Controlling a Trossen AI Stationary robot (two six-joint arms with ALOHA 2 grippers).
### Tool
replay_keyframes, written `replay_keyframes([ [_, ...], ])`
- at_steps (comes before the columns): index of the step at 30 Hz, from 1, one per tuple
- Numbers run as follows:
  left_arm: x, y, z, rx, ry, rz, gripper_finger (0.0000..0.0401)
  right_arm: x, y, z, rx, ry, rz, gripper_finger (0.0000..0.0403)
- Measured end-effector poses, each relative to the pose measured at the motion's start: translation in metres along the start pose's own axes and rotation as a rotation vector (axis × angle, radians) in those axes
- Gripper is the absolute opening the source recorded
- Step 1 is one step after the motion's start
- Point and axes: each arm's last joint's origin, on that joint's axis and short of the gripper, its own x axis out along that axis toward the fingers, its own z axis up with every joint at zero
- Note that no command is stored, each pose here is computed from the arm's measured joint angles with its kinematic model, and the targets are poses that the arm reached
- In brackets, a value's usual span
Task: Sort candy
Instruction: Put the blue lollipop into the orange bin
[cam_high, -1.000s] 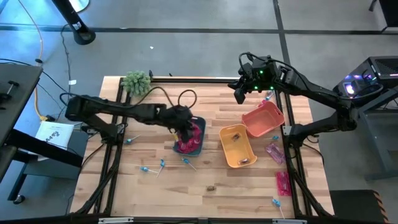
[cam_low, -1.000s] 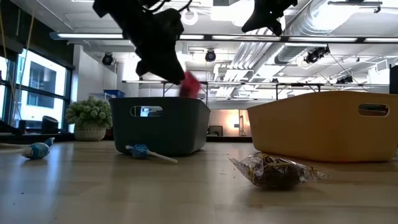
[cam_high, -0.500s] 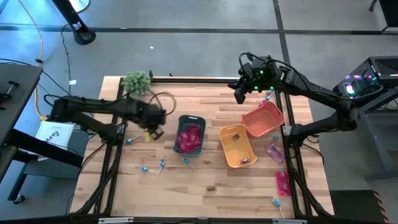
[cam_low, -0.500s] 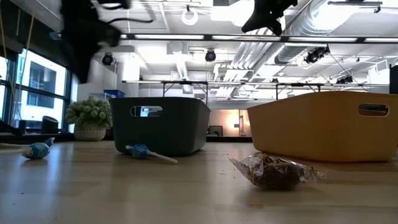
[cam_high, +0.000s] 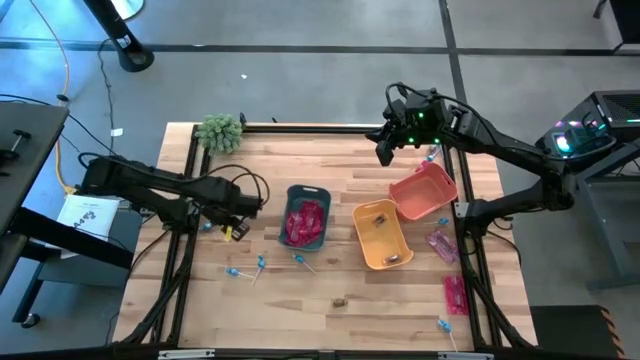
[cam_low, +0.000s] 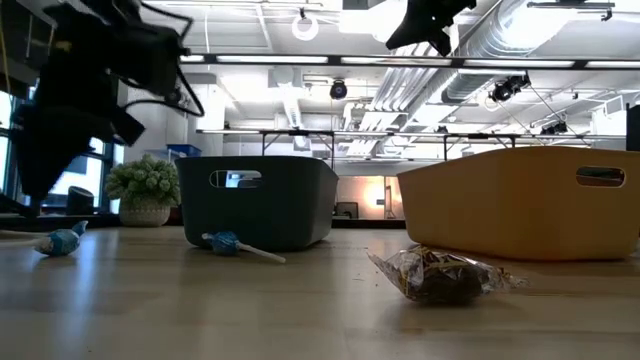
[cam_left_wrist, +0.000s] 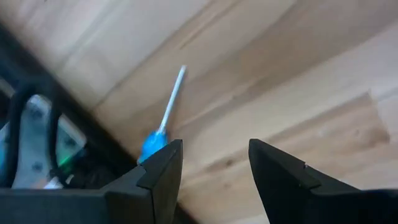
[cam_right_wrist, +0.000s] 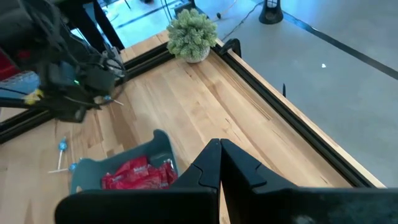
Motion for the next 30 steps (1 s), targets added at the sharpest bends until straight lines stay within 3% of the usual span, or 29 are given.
replay_keyframes([
  [10, 0.031, 0.002, 0.028, 0.197, 0.191, 0.070, 0.0179, 0.002, 0.000, 0.000, 0.000, 0.005, 0.000, 0.0000],
  [22, 0.065, 0.012, 0.052, 0.312, 0.418, 0.102, 0.0167, 0.033, 0.006, -0.009, 0.005, 0.096, 0.016, 0.0000],
  [25, 0.072, 0.010, 0.053, 0.341, 0.475, 0.085, 0.0136, 0.039, 0.010, -0.011, 0.004, 0.116, 0.031, 0.0000],
  [30, 0.080, 0.008, 0.053, 0.393, 0.539, 0.045, 0.0020, 0.039, 0.016, -0.012, -0.010, 0.120, 0.048, 0.0000],
])
